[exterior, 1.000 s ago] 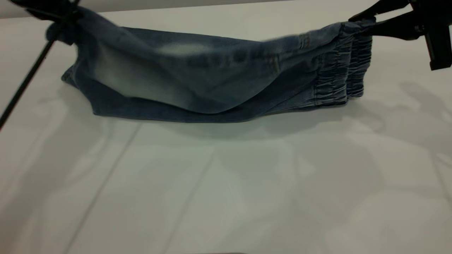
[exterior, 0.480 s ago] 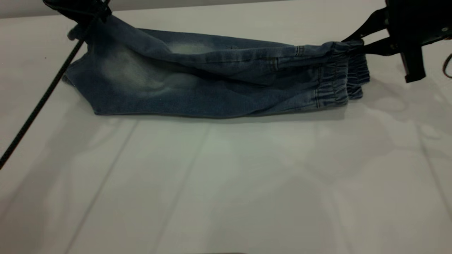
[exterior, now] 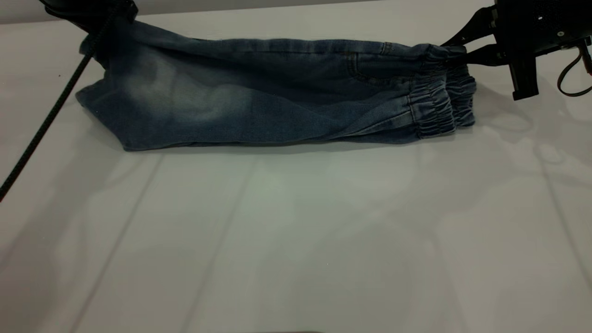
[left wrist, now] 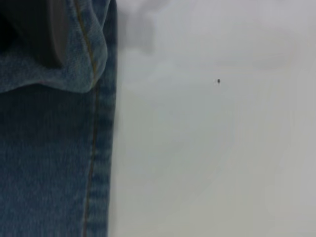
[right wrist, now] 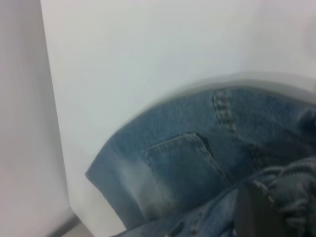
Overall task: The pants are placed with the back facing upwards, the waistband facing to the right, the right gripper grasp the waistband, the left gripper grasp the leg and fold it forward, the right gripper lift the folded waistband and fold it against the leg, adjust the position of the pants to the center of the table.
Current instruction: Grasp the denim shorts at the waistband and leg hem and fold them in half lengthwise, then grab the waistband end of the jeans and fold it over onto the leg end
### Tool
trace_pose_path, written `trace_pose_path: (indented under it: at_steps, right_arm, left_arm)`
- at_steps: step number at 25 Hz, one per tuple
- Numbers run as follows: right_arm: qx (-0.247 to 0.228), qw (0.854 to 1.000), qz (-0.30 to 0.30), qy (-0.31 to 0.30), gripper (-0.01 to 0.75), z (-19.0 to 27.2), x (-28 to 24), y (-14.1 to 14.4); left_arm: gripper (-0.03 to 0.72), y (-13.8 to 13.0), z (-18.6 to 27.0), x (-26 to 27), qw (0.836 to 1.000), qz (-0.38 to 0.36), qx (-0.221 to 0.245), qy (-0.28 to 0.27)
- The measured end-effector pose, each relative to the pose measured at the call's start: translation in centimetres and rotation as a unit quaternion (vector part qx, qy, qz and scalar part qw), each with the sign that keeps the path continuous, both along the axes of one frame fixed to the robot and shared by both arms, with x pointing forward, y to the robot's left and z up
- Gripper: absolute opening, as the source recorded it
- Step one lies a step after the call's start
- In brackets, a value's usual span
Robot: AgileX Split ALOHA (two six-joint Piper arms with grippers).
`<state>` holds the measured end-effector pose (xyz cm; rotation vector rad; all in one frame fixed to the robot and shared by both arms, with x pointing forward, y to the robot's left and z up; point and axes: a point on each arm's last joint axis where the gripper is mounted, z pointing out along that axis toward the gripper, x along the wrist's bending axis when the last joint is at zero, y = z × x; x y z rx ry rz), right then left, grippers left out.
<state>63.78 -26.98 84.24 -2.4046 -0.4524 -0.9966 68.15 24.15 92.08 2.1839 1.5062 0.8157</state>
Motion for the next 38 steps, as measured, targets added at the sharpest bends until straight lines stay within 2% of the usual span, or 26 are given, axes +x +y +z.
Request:
trace_pose_path:
  at_steps: [6, 11, 15, 19, 23, 28, 38]
  right_arm:
    - [-0.004, 1.0, -0.01, 0.008, 0.127, -0.1, 0.0, -0.1]
    - [-0.011, 0.999, -0.025, 0.017, 0.217, -0.3, 0.0, -0.4]
    - [-0.01, 1.0, -0.014, 0.008, 0.333, -0.2, 0.0, -0.3]
    - [-0.009, 0.998, 0.049, -0.044, 0.447, 0.4, 0.0, 0.4]
    - [0.007, 0.987, 0.115, -0.112, 0.535, 1.9, -0.2, 1.2]
    - [0.042, 0.972, 0.175, -0.15, 0.558, 2.8, -0.8, 2.1]
    - [0.014, 0.95, 0.281, -0.137, 0.563, 2.2, -2.3, 2.5]
  left_arm:
    - [0.244, -0.2, -0.5, 0.3, 1.0, -0.006, -0.013, -0.013]
    - [0.347, -0.3, -0.8, 0.6, 0.998, 0.029, -0.047, -0.016]
    - [0.36, -0.3, -0.8, 0.6, 0.998, 0.037, -0.053, -0.016]
    - [0.361, -0.2, -1.0, 0.5, 0.998, 0.043, -0.049, -0.006]
    - [0.361, -0.1, -1.1, 0.3, 0.998, 0.05, -0.041, 0.007]
    - [0.361, 0.0, -1.2, 0.2, 0.998, 0.054, -0.036, 0.015]
    - [0.361, 0.1, -1.3, 0.0, 0.998, 0.058, -0.032, 0.022]
